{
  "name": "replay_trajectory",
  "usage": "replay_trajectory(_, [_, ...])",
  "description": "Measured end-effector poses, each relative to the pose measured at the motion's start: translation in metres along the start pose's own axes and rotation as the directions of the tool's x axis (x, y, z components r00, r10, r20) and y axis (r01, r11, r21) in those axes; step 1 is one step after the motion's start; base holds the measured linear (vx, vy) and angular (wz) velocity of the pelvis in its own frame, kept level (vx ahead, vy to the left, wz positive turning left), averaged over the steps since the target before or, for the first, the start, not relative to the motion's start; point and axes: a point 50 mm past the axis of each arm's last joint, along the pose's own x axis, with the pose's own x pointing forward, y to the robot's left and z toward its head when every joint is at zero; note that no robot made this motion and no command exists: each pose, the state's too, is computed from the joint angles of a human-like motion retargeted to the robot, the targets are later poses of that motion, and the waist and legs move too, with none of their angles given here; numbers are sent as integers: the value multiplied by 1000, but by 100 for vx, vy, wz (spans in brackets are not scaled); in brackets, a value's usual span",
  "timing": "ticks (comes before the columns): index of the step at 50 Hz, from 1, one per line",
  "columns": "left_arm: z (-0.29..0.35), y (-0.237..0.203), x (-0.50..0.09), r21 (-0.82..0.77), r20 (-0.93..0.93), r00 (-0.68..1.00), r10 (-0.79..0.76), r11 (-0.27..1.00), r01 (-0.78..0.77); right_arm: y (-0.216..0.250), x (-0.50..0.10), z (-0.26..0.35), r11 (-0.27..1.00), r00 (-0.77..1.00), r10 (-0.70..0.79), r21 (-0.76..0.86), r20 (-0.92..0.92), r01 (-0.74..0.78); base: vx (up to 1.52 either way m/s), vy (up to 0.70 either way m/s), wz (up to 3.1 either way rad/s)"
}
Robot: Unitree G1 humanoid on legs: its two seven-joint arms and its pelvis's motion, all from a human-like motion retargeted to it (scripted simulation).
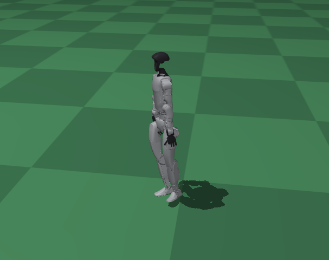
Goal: In place motions
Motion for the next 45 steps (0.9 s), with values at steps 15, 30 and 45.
replay_trajectory(15, [11, 13, -3, 58, 57, 997, 56, 997, -59, -3, -2, 17, 1000, 996, -21, 12, 90, 20, -25, 13, 16])
replay_trajectory(30, [48, 21, -11, -111, 149, 987, 53, 993, -37, 2, 3, -38, 995, 995, -56, -92, -84, 48, -54, -9, 350])
replay_trajectory(45, [-4, -12, 4, -564, 51, 992, 117, 823, -68, 18, 6, -28, 998, 999, -35, 46, -40, 37, -11, -8, 211])
